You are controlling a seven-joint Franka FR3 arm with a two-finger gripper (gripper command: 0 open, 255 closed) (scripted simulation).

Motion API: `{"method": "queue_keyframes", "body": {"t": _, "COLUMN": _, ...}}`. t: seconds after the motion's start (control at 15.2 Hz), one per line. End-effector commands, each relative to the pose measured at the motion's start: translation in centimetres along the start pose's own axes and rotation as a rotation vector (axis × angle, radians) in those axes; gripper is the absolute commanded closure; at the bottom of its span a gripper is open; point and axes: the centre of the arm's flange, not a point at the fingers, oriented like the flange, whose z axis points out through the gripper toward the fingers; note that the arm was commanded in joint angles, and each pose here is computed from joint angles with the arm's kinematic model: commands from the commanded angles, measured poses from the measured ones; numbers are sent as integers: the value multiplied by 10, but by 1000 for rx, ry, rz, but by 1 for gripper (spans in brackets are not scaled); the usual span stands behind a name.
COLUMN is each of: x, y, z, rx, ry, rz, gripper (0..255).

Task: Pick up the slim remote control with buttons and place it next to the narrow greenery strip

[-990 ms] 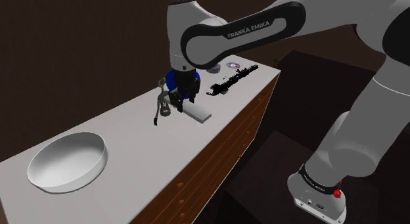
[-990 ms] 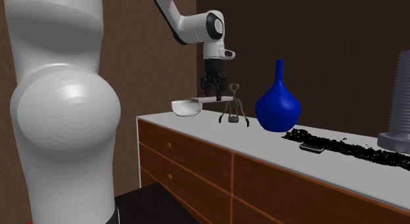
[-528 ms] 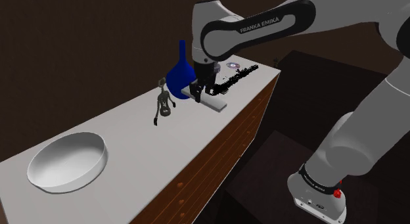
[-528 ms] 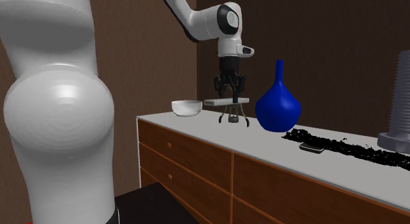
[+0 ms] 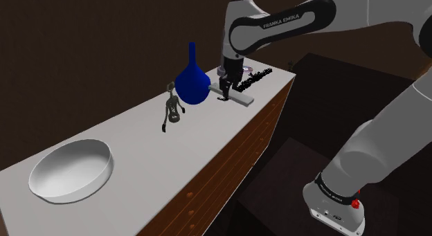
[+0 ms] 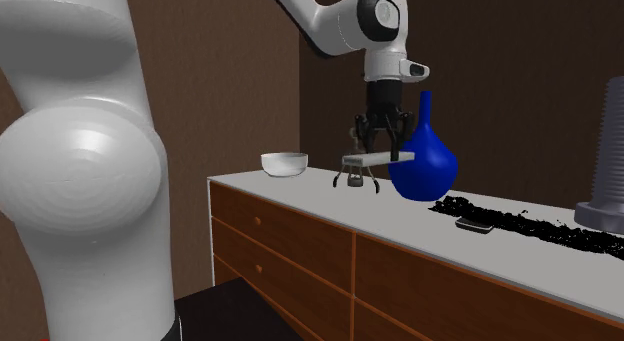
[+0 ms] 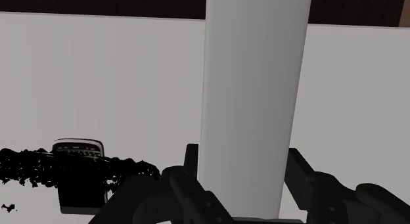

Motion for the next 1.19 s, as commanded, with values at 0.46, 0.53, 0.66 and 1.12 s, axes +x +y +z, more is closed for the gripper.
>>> {"method": "queue_keyframes", "body": {"t": 0.46, "x": -11, "y": 98, "z": 11, "rx": 0, "ry": 0, "rz": -2, "gripper": 255}}
{"method": "queue_keyframes", "body": {"t": 0.53, "x": -11, "y": 98, "z": 16, "rx": 0, "ry": 0, "rz": -2, "gripper": 255}}
{"method": "queue_keyframes", "body": {"t": 0.66, "x": -11, "y": 98, "z": 26, "rx": 0, "ry": 0, "rz": -2, "gripper": 255}}
{"method": "queue_keyframes", "body": {"t": 1.12, "x": -10, "y": 98, "z": 63, "rx": 0, "ry": 0, "rz": -2, "gripper": 255}}
